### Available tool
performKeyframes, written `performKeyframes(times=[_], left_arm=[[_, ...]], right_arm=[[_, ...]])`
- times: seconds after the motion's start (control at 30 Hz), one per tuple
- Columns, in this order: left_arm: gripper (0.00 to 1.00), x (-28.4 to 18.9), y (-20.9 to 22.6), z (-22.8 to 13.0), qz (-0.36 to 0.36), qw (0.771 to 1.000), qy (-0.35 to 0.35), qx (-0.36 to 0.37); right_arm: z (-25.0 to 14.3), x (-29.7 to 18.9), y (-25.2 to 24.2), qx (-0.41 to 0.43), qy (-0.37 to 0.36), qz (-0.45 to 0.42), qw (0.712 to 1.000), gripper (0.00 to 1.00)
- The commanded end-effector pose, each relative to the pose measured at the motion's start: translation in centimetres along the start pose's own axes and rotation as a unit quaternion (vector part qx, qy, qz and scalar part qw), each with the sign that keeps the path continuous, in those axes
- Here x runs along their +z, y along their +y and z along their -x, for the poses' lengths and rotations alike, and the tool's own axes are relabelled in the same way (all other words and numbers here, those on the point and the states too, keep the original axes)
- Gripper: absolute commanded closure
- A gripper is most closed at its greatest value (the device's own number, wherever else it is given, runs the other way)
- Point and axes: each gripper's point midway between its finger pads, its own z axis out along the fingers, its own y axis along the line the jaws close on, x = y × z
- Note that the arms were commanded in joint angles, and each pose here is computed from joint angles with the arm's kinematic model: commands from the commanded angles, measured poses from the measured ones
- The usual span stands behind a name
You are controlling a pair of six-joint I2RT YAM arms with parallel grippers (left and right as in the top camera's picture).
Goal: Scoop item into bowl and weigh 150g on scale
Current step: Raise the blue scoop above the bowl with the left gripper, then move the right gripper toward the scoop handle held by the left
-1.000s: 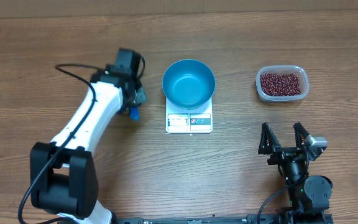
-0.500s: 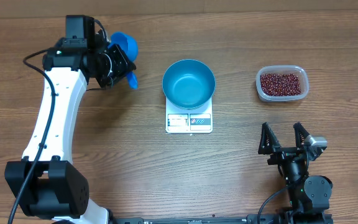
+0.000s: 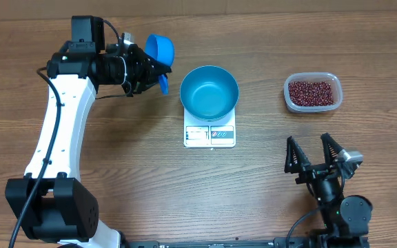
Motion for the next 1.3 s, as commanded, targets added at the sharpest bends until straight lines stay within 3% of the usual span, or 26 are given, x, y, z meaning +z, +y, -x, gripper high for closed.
performKeyframes(times=[0.0, 0.17, 0.4, 0.5, 0.6, 0.73, 0.9, 0.97, 1.1, 1.27], left_arm=[[0.96, -0.2, -2.9, -1.4, -0.035, 0.998, 0.016, -0.048], [0.96, 1.2, -4.6, -2.9, -0.045, 0.992, 0.039, -0.108], [0.96, 3.5, -8.3, -5.1, -0.078, 0.990, 0.063, -0.102], [0.96, 4.1, -9.5, -5.8, -0.088, 0.982, 0.075, -0.146], [0.96, 4.4, -10.7, -6.2, -0.103, 0.982, 0.080, -0.136], [0.96, 4.3, -11.6, -6.6, -0.119, 0.982, 0.086, -0.116], [0.96, 4.2, -12.3, -6.4, -0.132, 0.983, 0.082, -0.099], [0.96, 4.1, -12.6, -6.3, -0.137, 0.983, 0.081, -0.094], [0.96, 4.3, -12.2, -6.5, -0.130, 0.983, 0.083, -0.096], [0.96, 4.5, -11.2, -6.8, -0.110, 0.982, 0.089, -0.121]], right_arm=[[6.2, -1.1, 2.9, 0.019, -0.025, 0.024, 0.999, 0.00], [10.9, -1.0, 4.6, 0.033, 0.058, -0.008, 0.998, 0.00], [15.8, 0.8, 6.6, 0.042, 0.217, -0.052, 0.974, 0.00], [17.7, 2.8, 9.0, 0.059, 0.241, -0.003, 0.969, 0.00], [18.8, 4.4, 12.8, 0.077, 0.257, 0.106, 0.957, 0.01], [17.4, 7.7, 12.4, 0.116, 0.284, 0.107, 0.946, 0.00], [14.3, 9.3, 14.5, 0.194, 0.365, 0.185, 0.892, 0.00], [13.6, 10.5, 14.1, 0.229, 0.378, 0.170, 0.881, 0.00], [12.8, 12.5, 13.9, 0.245, 0.376, 0.153, 0.880, 0.23], [10.7, 13.2, 14.7, 0.204, 0.375, 0.088, 0.900, 0.27]])
